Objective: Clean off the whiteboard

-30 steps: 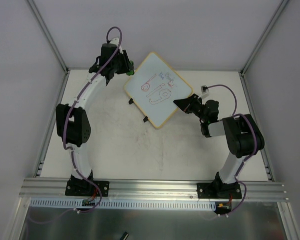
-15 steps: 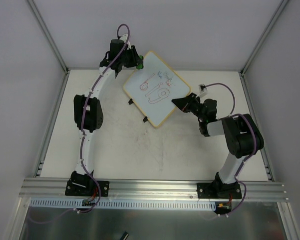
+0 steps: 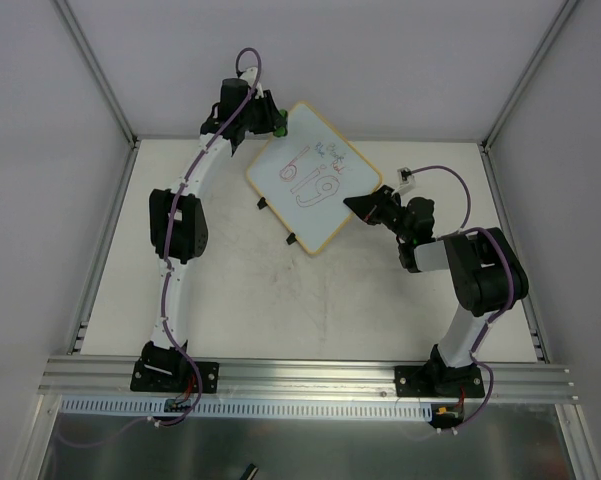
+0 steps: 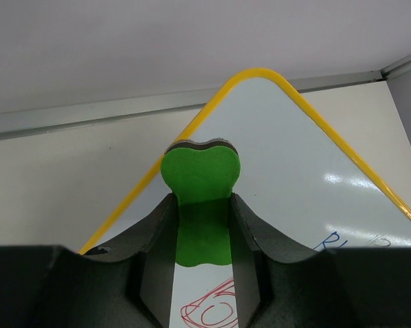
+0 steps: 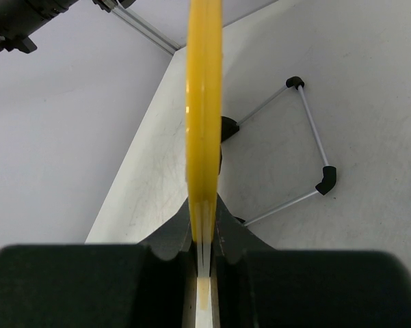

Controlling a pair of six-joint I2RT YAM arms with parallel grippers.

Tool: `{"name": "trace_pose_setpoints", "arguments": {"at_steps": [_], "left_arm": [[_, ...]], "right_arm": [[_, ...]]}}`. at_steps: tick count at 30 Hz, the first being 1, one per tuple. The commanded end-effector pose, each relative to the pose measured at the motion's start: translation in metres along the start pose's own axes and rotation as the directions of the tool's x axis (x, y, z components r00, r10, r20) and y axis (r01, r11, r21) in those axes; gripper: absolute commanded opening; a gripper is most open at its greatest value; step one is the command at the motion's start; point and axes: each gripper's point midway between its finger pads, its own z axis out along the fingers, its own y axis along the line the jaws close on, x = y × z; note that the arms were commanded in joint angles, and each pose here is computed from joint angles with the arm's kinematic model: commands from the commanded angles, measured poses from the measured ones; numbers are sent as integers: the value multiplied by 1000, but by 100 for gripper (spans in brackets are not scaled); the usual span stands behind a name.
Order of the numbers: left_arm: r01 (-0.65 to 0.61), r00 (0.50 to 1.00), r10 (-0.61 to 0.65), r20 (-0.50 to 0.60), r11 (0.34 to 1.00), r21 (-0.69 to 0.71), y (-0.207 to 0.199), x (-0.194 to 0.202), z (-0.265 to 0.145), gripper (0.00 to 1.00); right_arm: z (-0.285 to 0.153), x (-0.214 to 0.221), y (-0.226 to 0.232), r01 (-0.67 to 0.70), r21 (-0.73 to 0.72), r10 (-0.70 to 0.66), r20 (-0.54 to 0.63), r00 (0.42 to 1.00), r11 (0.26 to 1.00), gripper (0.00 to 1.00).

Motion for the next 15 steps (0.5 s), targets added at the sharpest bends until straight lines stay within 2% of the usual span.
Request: {"name": "trace_pose_setpoints", "arguments": {"at_steps": [1, 15], "left_arm": [[-74, 996, 70, 64, 995, 70, -19, -21, 1, 0], [-107, 991, 100, 84, 990, 88, -19, -12, 20, 0]], "right_arm": [[4, 10, 7, 62, -35, -63, -38, 997, 997, 0], [3, 9, 10, 63, -43, -65, -38, 997, 997, 0]]}}
